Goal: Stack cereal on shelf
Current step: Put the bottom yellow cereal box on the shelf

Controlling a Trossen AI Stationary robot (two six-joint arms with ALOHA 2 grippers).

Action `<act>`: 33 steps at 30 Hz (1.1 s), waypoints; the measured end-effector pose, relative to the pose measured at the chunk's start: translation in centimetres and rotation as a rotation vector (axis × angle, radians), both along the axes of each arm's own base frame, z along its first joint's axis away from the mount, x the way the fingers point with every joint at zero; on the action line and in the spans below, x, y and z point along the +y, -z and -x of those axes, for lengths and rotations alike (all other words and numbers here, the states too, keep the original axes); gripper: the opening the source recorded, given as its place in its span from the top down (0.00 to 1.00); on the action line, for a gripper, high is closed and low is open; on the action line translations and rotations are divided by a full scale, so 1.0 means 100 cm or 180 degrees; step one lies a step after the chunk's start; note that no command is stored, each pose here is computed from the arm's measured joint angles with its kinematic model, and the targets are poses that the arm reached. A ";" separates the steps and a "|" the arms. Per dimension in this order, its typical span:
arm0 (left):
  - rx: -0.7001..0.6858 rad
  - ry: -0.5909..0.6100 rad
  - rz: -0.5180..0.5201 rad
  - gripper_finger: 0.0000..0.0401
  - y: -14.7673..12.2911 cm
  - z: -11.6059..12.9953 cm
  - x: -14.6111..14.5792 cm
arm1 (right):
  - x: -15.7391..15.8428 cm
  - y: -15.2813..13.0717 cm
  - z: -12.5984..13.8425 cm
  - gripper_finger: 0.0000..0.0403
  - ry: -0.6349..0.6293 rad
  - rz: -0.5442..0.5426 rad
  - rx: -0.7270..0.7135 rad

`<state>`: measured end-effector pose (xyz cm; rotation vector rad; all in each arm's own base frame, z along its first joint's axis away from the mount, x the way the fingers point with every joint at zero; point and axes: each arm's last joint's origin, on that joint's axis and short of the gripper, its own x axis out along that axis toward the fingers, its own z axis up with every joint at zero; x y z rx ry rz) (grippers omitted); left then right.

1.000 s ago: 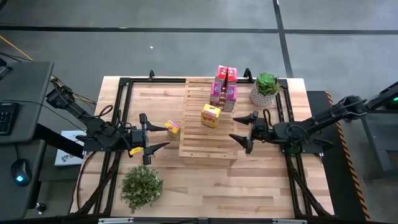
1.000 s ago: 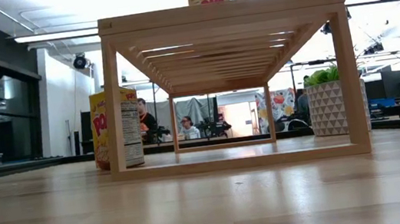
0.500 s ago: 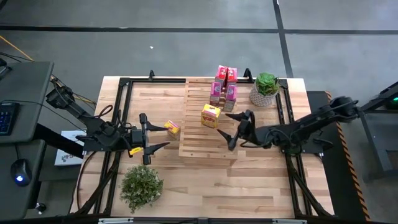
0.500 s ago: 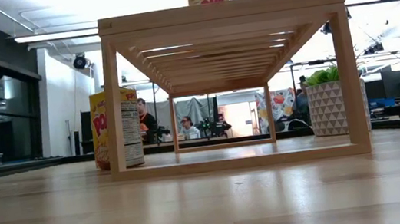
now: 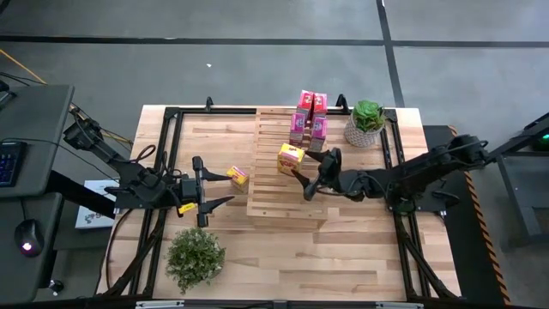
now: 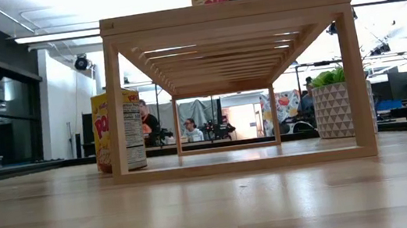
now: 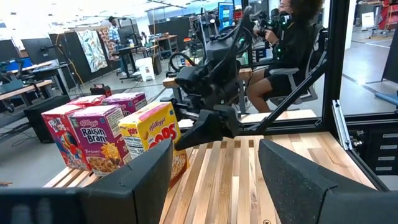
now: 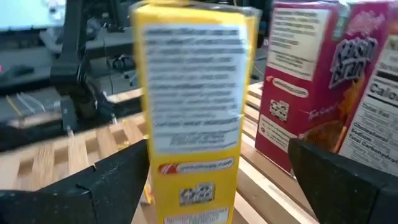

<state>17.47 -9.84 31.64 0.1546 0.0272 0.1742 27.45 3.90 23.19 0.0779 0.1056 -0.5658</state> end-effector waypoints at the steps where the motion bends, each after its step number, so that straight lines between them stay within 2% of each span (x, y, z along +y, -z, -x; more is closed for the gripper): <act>1: 0.0000 0.0001 0.0000 0.43 0.000 0.000 0.000 | -0.001 0.000 -0.001 0.08 0.0026 -0.0071 -0.0047; 10: 0.0000 0.0001 0.0000 0.43 0.000 0.000 0.000 | -0.010 0.002 -0.002 0.08 0.0113 -0.0222 -0.0068; 19: 0.0000 0.0001 0.0000 0.43 0.000 0.000 0.000 | -0.011 0.002 -0.004 0.09 -0.0238 -0.0238 -0.0024; 23: 0.0000 0.0001 0.0000 0.43 0.000 0.000 0.000 | -0.011 0.002 -0.004 0.16 -0.0230 -0.0232 -0.0033; 33: 0.0000 0.0001 0.0000 0.43 0.000 0.000 0.000 | -0.011 0.001 -0.004 0.42 -0.0207 -0.0168 -0.0040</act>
